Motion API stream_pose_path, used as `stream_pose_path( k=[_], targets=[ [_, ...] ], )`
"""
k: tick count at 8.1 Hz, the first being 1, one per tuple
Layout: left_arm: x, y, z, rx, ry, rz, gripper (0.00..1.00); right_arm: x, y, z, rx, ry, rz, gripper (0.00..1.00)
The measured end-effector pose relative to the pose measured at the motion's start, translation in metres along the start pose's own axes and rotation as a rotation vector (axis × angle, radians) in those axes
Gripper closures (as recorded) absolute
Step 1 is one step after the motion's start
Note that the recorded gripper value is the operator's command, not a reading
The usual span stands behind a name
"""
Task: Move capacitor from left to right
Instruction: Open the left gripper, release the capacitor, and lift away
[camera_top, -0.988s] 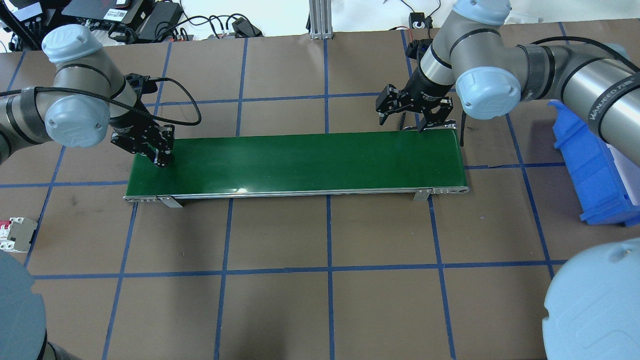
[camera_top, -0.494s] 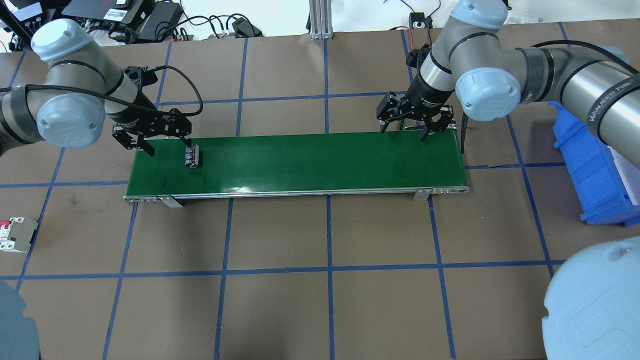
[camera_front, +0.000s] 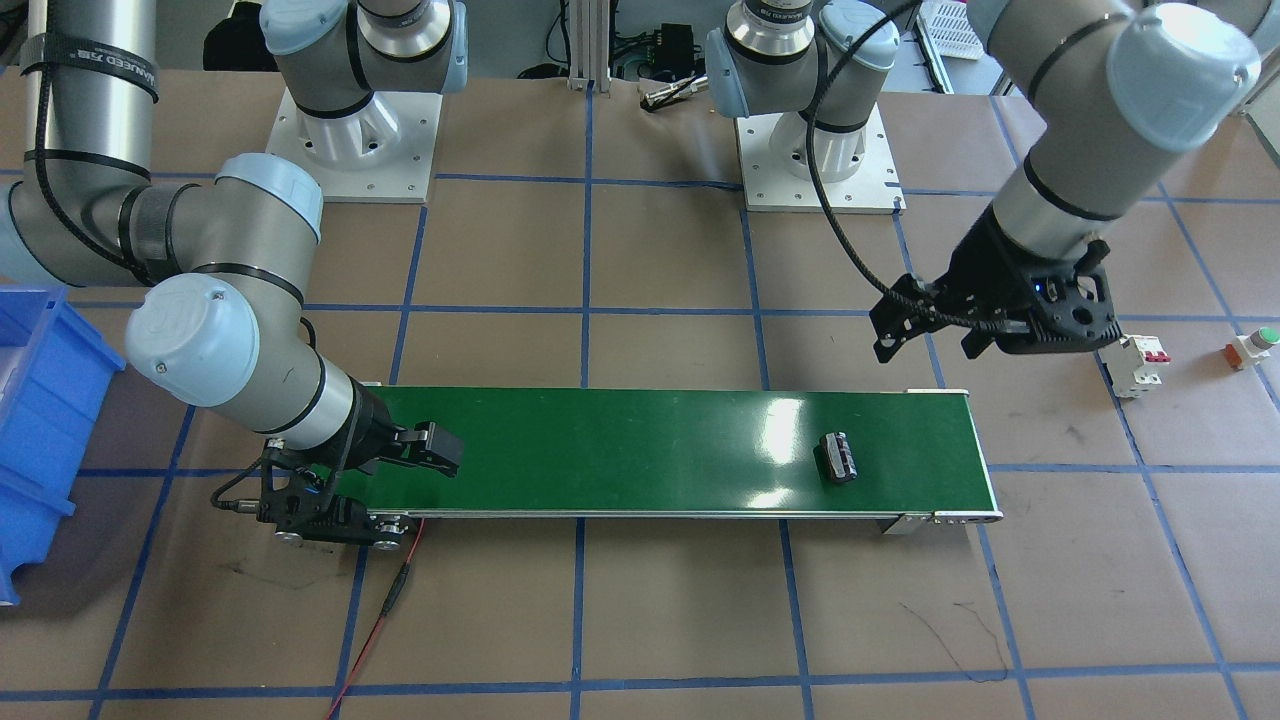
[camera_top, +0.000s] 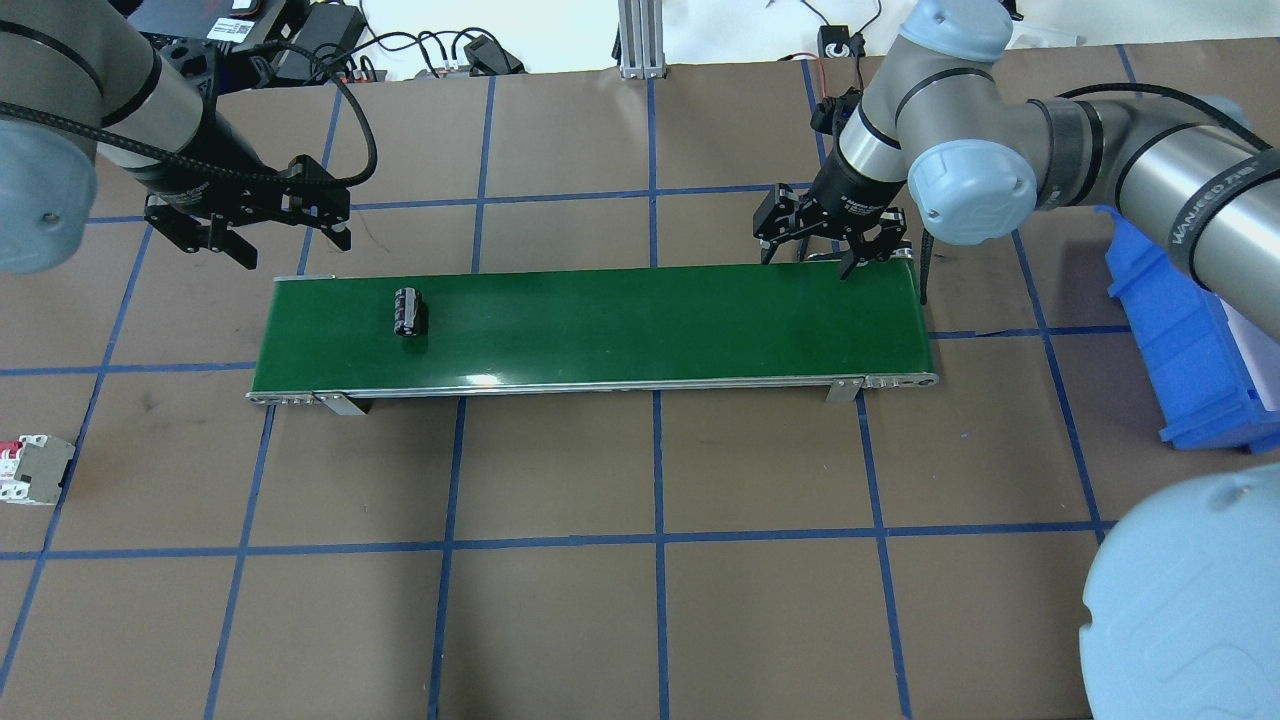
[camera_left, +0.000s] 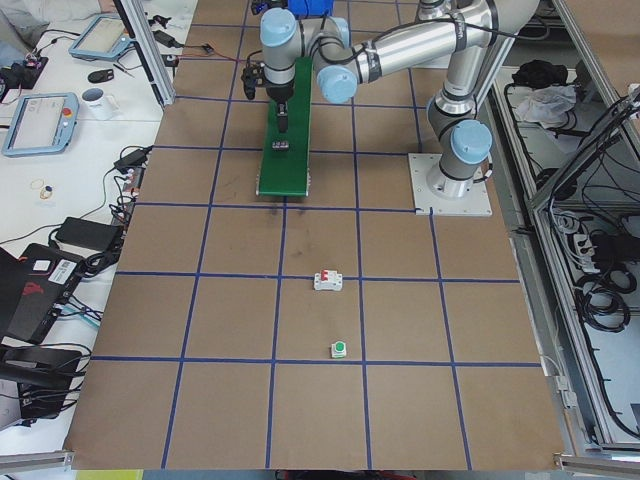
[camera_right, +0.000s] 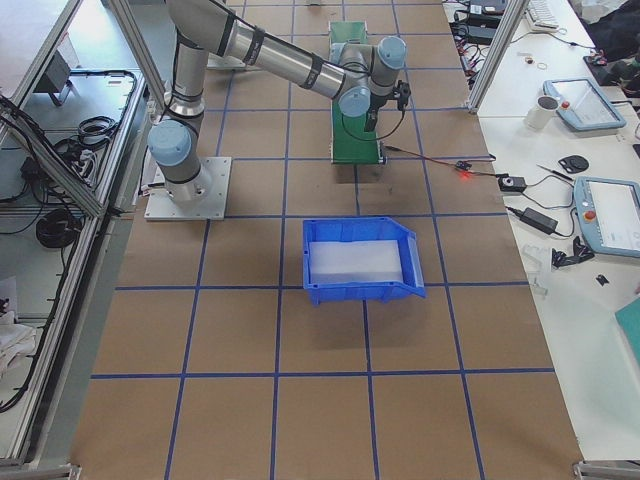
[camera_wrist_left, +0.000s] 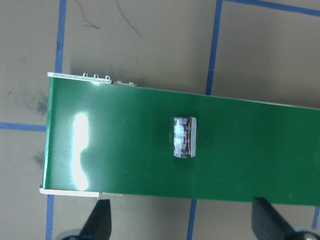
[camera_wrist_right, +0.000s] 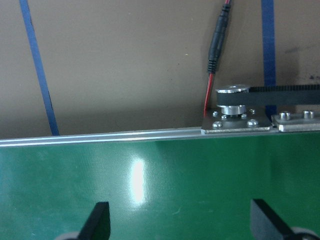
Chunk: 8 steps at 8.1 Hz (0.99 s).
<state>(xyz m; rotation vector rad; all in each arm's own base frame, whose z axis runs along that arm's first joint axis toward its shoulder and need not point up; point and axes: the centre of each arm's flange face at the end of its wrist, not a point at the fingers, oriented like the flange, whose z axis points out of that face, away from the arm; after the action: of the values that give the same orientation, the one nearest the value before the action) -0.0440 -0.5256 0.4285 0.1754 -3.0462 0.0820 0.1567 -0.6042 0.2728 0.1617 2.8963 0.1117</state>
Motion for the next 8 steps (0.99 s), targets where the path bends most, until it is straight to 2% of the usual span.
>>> stream_pose_path(
  k=[2, 3, 5, 8],
  targets=[
    [0.031, 0.030, -0.060, 0.026, -0.022, 0.049, 0.00, -0.002, -0.002, 0.000, 0.018, -0.009, -0.025, 0.00],
    [0.048, 0.046, -0.079, -0.018, -0.022, 0.082, 0.00, -0.004, -0.002, 0.000, 0.022, -0.014, -0.038, 0.00],
    [0.071, 0.066, -0.098, -0.092, -0.024, 0.129, 0.00, -0.005, -0.002, 0.000, 0.022, -0.017, -0.050, 0.00],
    [0.073, 0.066, -0.101, -0.110, -0.059, 0.142, 0.00, -0.015, 0.002, 0.006, 0.011, -0.019, -0.088, 0.00]
  ],
)
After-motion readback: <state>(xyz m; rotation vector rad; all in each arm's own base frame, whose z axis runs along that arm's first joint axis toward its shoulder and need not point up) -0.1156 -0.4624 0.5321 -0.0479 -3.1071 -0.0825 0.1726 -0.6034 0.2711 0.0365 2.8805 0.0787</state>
